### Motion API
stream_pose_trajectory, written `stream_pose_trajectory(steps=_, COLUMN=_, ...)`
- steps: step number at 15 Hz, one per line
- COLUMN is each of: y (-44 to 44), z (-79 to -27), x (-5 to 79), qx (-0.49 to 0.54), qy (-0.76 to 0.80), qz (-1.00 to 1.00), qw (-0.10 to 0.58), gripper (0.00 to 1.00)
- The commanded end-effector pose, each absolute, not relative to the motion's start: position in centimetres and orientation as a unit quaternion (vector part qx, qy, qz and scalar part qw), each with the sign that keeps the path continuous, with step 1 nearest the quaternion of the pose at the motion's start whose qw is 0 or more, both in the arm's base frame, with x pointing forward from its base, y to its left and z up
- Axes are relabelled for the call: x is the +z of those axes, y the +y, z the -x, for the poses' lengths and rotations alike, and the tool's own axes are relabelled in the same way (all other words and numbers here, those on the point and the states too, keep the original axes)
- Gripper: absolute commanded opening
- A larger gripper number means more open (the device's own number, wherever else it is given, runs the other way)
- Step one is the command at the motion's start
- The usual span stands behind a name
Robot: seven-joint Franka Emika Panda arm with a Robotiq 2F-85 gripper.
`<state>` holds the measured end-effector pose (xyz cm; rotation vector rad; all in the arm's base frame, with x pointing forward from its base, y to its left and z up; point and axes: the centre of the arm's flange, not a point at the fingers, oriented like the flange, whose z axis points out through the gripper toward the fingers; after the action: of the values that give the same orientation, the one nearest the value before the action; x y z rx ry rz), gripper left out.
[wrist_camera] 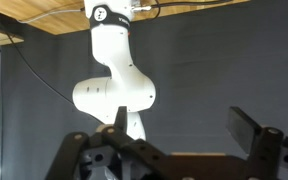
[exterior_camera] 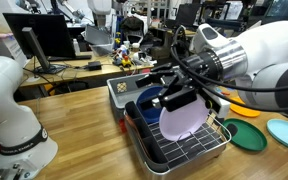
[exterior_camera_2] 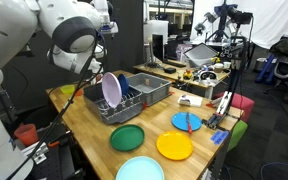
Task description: Put the brown spoon onto the drying rack.
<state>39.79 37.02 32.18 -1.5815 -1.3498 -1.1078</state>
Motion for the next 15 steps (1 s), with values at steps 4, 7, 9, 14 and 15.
stream_pose_trajectory(steps=4, y=31.7, z=-38.7, x=36.2, qx=-0.48, qy=-0.504, qz=0.663, qw=0.276, gripper=1.0)
stream_pose_trajectory(steps=7, y=28.6, z=-39.2, x=37.7, qx=-0.497, qy=-0.468, qz=0.69, qw=0.241, gripper=1.0)
stream_pose_trajectory(steps=9, y=27.4, z=-45.0, x=40.4, qx=-0.498, qy=-0.471, qz=0.678, qw=0.266, gripper=1.0)
stream_pose_trajectory(steps=14, y=26.4, z=-44.2, x=40.5, qx=-0.487, qy=-0.465, qz=0.695, qw=0.251, gripper=1.0)
stream_pose_trajectory(steps=15, y=26.4, z=-44.2, x=40.5, qx=-0.487, qy=-0.465, qz=0.696, qw=0.251, gripper=1.0)
